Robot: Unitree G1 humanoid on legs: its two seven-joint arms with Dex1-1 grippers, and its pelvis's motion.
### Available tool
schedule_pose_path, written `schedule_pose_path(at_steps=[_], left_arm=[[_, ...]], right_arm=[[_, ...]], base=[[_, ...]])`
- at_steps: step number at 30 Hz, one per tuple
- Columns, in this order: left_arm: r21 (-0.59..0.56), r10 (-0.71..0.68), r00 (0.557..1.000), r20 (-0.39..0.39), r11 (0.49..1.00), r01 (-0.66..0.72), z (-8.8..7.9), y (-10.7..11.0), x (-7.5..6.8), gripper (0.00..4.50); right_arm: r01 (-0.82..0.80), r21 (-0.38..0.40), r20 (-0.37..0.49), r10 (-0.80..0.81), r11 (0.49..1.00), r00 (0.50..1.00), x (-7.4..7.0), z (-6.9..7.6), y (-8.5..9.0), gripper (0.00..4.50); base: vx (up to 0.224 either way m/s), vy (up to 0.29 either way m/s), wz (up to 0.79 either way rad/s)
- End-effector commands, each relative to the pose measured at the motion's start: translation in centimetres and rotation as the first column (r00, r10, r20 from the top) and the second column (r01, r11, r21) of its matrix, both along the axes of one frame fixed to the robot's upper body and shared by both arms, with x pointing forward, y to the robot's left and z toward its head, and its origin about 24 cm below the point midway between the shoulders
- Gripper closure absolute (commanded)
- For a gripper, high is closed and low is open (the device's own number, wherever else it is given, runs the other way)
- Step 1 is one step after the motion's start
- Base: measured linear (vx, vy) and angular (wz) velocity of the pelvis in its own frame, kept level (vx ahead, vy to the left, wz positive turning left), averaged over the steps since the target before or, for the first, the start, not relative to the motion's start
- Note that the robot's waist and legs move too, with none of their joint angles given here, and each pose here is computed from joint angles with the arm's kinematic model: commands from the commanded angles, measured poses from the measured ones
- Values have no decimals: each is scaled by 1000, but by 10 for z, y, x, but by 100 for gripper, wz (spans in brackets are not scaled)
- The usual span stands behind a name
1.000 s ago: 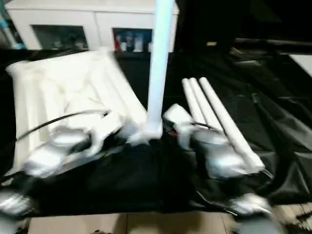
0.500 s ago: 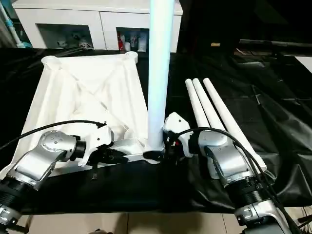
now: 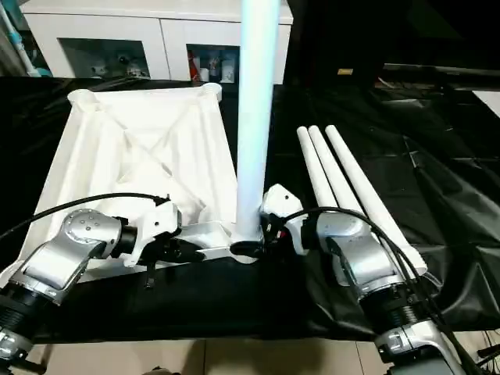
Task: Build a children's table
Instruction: Rotate leg to tighten
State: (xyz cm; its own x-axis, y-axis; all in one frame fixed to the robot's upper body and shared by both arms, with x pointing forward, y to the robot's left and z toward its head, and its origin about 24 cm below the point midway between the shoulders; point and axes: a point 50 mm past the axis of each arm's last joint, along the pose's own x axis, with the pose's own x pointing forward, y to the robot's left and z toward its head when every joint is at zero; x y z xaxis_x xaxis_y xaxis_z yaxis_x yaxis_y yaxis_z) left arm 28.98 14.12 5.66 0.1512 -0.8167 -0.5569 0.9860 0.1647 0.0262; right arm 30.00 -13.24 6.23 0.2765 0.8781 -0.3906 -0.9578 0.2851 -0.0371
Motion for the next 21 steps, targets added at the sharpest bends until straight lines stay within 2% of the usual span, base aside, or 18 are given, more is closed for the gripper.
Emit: schedule_pose_path(at_steps=[1, 8, 12, 14, 17, 21], left_arm=[[-32, -50, 998, -29, 998, 49, -3, -7, -4, 450], [-36, -50, 998, -39, 998, 49, -4, -5, -4, 450], [-36, 7, 999, -37, 999, -8, -6, -6, 0, 450], [-29, 138, 990, -30, 990, -139, -11, -9, 12, 450], [-28, 226, 974, -32, 973, -227, -15, -14, 19, 450], [-15, 426, 904, -37, 904, -427, -20, -26, 35, 450]], right_arm=[[18, -11, -2, -18, 1000, 1000, 1, -3, -2, 168], [50, 14, -10, -50, 999, 999, 0, -9, -2, 183], [174, 50, -46, -171, 984, 984, 4, -18, -2, 183], [339, 51, -82, -335, 939, 939, 9, -30, 1, 183], [441, 54, -103, -434, 896, 895, 12, -38, 7, 183], [652, 42, -135, -643, 757, 754, 23, -49, 21, 184]], base=[[0, 0, 0], [0, 0, 0], [0, 0, 0], [0, 0, 0], [0, 0, 0], [0, 0, 0]])
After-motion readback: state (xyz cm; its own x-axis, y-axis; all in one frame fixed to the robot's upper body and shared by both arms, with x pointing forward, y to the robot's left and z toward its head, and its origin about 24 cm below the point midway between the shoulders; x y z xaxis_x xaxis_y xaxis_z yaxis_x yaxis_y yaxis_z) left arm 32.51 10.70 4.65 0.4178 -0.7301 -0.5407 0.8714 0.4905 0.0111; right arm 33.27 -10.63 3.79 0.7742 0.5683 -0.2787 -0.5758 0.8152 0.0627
